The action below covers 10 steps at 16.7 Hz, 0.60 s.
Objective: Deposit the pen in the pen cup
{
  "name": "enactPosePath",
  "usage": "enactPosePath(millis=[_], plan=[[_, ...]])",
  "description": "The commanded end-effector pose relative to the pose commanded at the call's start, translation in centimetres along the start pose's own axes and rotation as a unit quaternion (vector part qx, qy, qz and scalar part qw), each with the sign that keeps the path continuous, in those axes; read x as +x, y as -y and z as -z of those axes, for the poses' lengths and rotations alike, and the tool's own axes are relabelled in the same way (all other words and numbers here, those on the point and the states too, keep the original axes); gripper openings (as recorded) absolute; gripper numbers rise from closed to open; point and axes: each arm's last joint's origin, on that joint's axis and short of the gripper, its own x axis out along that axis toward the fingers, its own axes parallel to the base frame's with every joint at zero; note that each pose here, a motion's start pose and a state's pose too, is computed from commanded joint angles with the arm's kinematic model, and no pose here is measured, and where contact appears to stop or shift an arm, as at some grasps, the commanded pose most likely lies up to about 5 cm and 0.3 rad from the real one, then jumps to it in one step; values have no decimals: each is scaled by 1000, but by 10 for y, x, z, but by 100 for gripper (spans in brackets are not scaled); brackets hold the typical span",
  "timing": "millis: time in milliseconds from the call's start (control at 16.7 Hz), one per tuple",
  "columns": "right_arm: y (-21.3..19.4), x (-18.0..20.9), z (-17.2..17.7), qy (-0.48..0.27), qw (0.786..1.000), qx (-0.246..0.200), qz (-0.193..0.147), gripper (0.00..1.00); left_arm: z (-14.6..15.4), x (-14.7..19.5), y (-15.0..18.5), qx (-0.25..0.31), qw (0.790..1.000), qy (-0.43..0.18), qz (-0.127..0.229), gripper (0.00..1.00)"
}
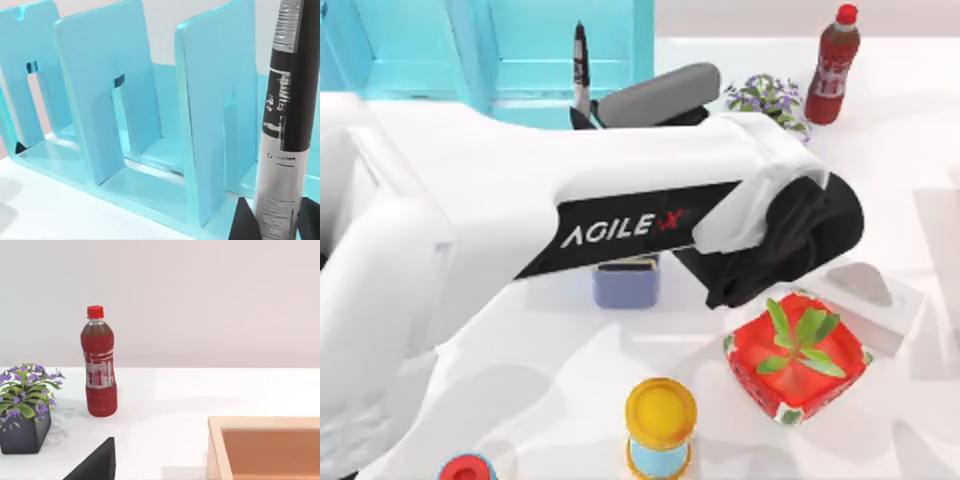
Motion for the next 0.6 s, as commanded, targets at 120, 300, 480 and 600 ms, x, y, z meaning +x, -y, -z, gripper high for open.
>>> enactPosePath(millis=[120,300,480,600], plan=[[0,0,0,0,1000,0,0,100,0,-25,3,-36,998,38,34,0],[0,0,0,0,1000,0,0,100,0,-35,3,-51,996,52,47,0],[0,0,0,0,1000,0,0,100,9,-32,4,-85,995,36,43,0],[0,0,0,0,1000,0,0,100,9,-30,4,-82,995,37,41,0]])
